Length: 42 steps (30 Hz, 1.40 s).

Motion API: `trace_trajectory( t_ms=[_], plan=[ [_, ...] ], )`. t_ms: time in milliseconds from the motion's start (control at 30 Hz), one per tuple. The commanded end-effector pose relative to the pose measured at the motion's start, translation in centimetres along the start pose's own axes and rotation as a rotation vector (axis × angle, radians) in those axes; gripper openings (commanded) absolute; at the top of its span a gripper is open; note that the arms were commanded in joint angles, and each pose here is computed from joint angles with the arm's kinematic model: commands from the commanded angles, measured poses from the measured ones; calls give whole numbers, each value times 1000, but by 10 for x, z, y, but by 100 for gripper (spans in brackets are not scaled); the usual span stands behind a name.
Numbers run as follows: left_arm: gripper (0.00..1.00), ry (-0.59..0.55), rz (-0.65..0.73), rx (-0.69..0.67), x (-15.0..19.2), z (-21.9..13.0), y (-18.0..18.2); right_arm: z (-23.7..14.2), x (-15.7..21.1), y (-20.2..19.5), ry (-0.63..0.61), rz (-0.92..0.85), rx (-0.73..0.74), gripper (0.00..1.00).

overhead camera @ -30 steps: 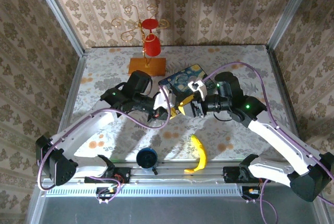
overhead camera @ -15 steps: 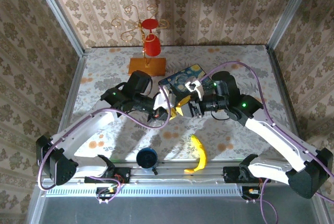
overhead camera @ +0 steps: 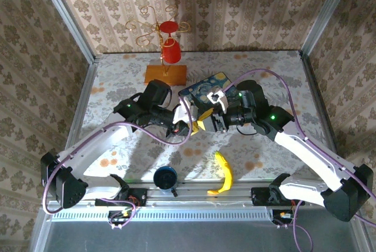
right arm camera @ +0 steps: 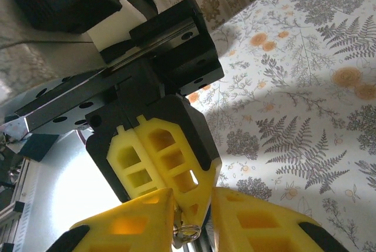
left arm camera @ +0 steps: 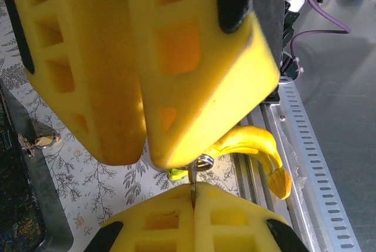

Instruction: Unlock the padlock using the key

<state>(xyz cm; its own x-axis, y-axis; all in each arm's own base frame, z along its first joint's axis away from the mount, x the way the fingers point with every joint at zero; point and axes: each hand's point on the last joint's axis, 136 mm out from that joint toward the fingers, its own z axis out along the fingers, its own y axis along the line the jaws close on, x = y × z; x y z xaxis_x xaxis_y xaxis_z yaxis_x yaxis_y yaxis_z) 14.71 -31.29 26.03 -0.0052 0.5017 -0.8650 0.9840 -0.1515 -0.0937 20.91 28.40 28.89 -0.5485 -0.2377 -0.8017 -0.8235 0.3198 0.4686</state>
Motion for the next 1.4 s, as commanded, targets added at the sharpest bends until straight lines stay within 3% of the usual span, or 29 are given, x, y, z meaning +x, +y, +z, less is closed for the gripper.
trace_trajectory(
  t_ms=[0, 367, 500, 1033, 1367],
  plan=[
    [0, -9, -8, 10, 0, 2, -1, 2, 8, 8, 25, -4, -47, 26],
    [0, -13, -2, 3, -2, 0, -2, 3, 13, 7, 39, 4, -50, 28],
    [0, -15, 0, -1, -2, -1, -2, 4, 14, 7, 43, 7, -50, 21],
    [0, -17, 16, -17, -5, -5, -3, 4, 18, 4, 59, 19, -38, 22],
    [0, -14, 11, -50, -2, -5, 2, 4, 15, 3, 48, 15, -30, 0]
  ],
)
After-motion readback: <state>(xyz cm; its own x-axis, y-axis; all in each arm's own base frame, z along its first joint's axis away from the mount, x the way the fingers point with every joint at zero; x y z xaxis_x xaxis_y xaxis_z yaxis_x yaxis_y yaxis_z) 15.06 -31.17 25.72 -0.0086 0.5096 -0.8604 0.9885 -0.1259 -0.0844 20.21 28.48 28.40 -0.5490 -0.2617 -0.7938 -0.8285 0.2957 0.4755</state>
